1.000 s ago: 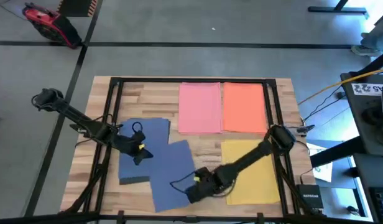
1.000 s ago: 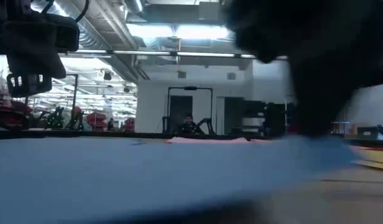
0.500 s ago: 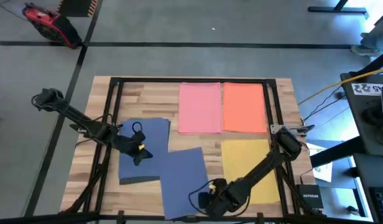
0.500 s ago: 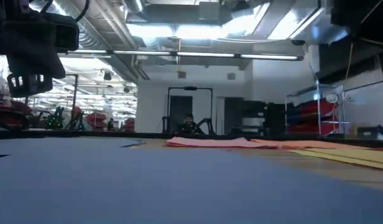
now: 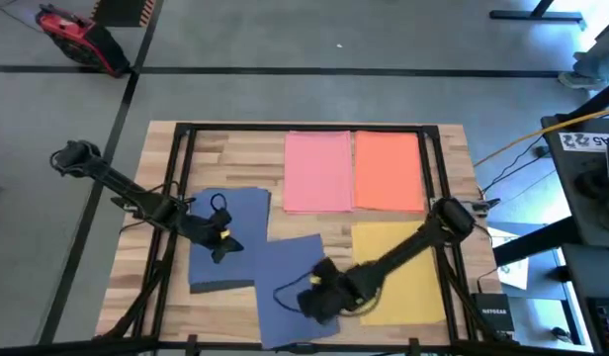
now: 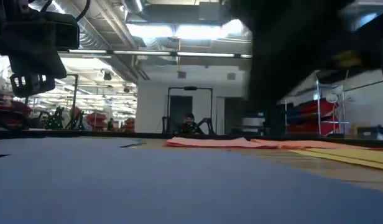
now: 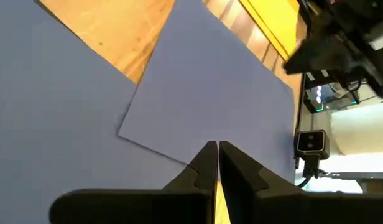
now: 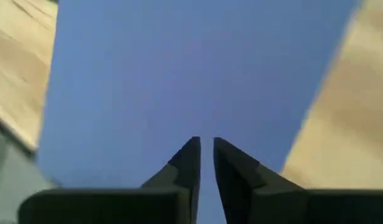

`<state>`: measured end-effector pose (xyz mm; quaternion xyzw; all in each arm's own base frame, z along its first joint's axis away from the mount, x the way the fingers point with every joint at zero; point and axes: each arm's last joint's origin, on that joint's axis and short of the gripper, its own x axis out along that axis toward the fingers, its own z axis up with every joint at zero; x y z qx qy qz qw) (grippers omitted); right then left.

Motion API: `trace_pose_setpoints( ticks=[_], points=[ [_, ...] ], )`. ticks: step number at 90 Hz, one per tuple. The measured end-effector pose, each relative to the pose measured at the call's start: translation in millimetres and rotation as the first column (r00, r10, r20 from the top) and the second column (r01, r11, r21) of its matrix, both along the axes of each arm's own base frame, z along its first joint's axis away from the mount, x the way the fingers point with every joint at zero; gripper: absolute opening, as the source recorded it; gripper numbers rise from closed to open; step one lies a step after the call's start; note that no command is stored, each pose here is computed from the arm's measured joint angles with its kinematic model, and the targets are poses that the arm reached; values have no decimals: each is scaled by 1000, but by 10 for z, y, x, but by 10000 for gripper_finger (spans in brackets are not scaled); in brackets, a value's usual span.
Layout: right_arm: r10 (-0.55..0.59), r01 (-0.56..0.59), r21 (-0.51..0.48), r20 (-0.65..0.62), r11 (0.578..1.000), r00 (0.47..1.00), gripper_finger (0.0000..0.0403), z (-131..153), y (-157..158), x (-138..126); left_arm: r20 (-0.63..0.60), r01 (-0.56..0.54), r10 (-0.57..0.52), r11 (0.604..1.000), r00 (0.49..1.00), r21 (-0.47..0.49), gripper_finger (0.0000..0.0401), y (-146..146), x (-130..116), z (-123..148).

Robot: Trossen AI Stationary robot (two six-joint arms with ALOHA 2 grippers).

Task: Organize paper
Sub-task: Put all of the blue paper at the lower center of the table

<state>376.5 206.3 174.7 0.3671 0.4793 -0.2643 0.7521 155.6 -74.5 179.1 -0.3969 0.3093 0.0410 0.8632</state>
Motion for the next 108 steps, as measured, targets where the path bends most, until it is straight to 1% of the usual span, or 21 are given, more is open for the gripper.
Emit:
trace_pose_setpoints(
  ticks=[7, 13, 24, 34, 48, 54, 72, 89, 108],
  points=[
    [65, -66, -93, -11, 994, 998, 4, -32, -224, 114, -15, -2, 2, 1000, 1000, 9, 0, 5, -9, -14],
    [102, -104, -131, -18, 986, 995, 4, -52, -401, 207, -16, -2, 2, 1000, 1000, 10, 0, 6, -10, -17],
    [154, -155, -159, -17, 975, 988, 1, -112, -631, 339, -37, -2, 3, 1000, 999, 21, 0, 12, -22, -35],
    [169, -169, -118, -15, 979, 986, 0, -236, -743, 376, -39, -1, 2, 1000, 999, 22, 0, 11, -24, -36],
    [193, -190, -84, 29, 978, 981, 0, -347, -752, 379, -42, -3, 4, 1000, 999, 20, 0, 12, -25, -38],
    [194, -193, -69, 6, 979, 981, 0, -404, -757, 339, -53, -6, 7, 1000, 999, 22, 0, 15, -32, -47],
    [123, -124, -11, -30, 992, 992, 0, -510, -774, 244, -61, -10, 11, 1000, 998, 21, 0, 17, -36, -53],
    [77, -79, -22, -96, 997, 992, 0, -530, -797, 181, -68, -20, 20, 1000, 997, 11, 0, 19, -38, -57],
    [62, -74, -66, -166, 995, 984, 0, -555, -828, 113, -73, -22, 22, 1000, 997, 11, 0, 20, -41, -60]
  ],
)
